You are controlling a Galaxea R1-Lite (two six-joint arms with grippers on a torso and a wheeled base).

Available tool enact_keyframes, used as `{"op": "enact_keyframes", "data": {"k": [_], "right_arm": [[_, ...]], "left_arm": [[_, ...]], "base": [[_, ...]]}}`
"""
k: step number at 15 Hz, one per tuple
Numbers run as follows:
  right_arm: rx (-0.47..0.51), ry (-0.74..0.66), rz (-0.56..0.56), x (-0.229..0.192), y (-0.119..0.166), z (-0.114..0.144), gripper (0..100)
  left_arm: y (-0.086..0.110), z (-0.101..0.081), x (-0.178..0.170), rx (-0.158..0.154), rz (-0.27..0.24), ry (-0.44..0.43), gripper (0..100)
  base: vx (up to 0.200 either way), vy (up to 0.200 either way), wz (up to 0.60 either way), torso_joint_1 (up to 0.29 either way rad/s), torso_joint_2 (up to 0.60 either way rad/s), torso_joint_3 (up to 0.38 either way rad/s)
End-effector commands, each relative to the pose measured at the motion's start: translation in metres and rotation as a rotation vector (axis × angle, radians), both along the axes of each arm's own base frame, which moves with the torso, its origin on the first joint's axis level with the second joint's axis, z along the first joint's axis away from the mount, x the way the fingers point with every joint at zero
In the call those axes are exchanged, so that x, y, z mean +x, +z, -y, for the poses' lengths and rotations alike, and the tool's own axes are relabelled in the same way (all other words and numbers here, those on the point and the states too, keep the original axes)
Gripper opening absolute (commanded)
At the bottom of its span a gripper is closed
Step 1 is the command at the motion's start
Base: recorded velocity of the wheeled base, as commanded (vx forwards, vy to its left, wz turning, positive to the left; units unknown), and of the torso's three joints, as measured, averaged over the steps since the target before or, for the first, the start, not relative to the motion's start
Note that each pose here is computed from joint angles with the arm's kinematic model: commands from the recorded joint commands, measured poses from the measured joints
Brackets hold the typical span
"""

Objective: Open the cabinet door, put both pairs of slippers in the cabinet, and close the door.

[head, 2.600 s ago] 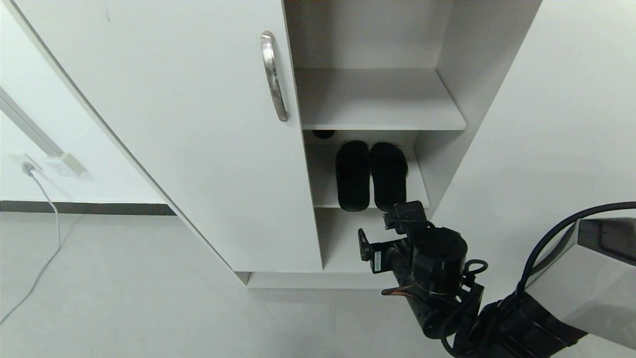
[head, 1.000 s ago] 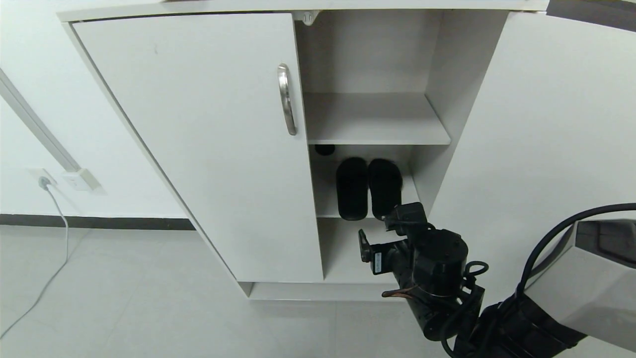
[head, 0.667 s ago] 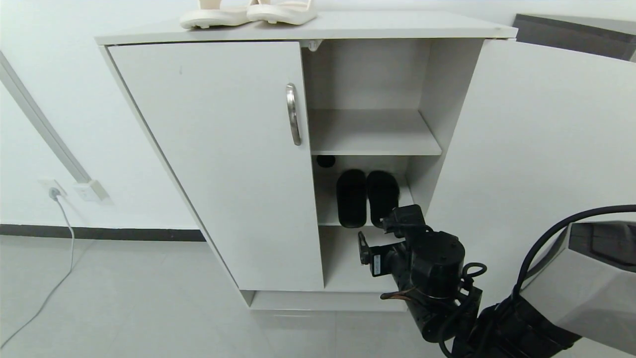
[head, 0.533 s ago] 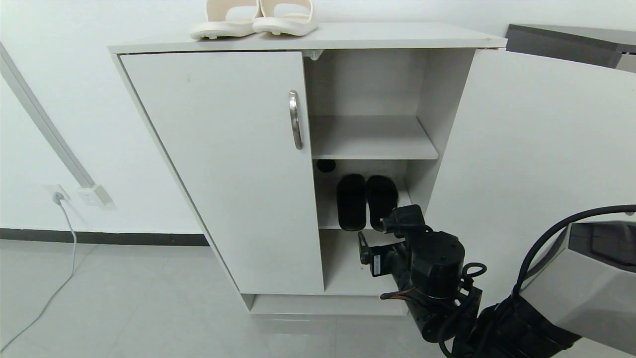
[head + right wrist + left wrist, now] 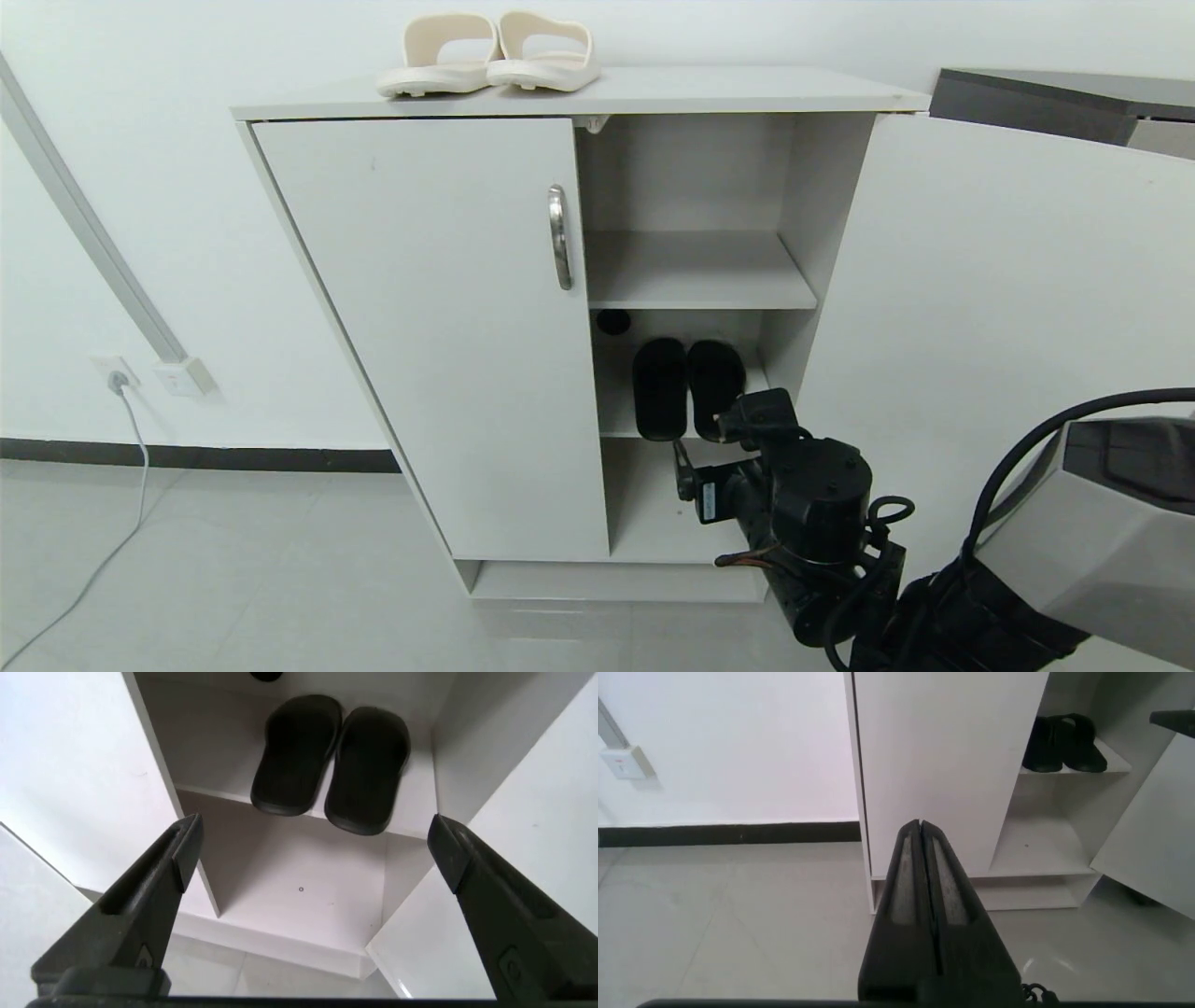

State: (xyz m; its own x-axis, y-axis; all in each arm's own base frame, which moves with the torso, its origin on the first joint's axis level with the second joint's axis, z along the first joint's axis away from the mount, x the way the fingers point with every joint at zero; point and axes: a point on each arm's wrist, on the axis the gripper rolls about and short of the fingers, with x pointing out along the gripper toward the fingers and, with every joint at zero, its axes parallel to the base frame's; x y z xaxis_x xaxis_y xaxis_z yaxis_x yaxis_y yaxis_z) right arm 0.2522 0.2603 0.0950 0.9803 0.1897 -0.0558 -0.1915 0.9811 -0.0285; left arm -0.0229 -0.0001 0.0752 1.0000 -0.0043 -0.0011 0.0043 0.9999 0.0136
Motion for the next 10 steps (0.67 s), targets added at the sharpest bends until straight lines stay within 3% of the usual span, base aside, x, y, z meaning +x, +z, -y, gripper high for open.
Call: {"op": "enact_keyframes", "data": {"k": [1,3,10], "right_arm": [[-0.004,0.001,-0.004,-0.0002,-0.0017,-0.0001,100],[-0.005,0.001,-0.005,-0.0001,-0.0022,-0.0002,100],[-0.013,0.004,-0.012,-0.0018,-0.004,0.0016,100]], "left_arm": [[0.0005,0.0,0.0,0.0,0.001,0.0,0],[0.0001,0.0,0.0001,0.0,0.0,0.0,0],[0.0,0.0,0.0001,0.0,-0.002,0.0,0]], "base": [[0.0,0.0,0.0,0.0,0.0,0.0],[0.0,0.0,0.0,0.0,0.0,0.0],[0.0,0.2,0.0,0.004,0.0,0.002]]}}
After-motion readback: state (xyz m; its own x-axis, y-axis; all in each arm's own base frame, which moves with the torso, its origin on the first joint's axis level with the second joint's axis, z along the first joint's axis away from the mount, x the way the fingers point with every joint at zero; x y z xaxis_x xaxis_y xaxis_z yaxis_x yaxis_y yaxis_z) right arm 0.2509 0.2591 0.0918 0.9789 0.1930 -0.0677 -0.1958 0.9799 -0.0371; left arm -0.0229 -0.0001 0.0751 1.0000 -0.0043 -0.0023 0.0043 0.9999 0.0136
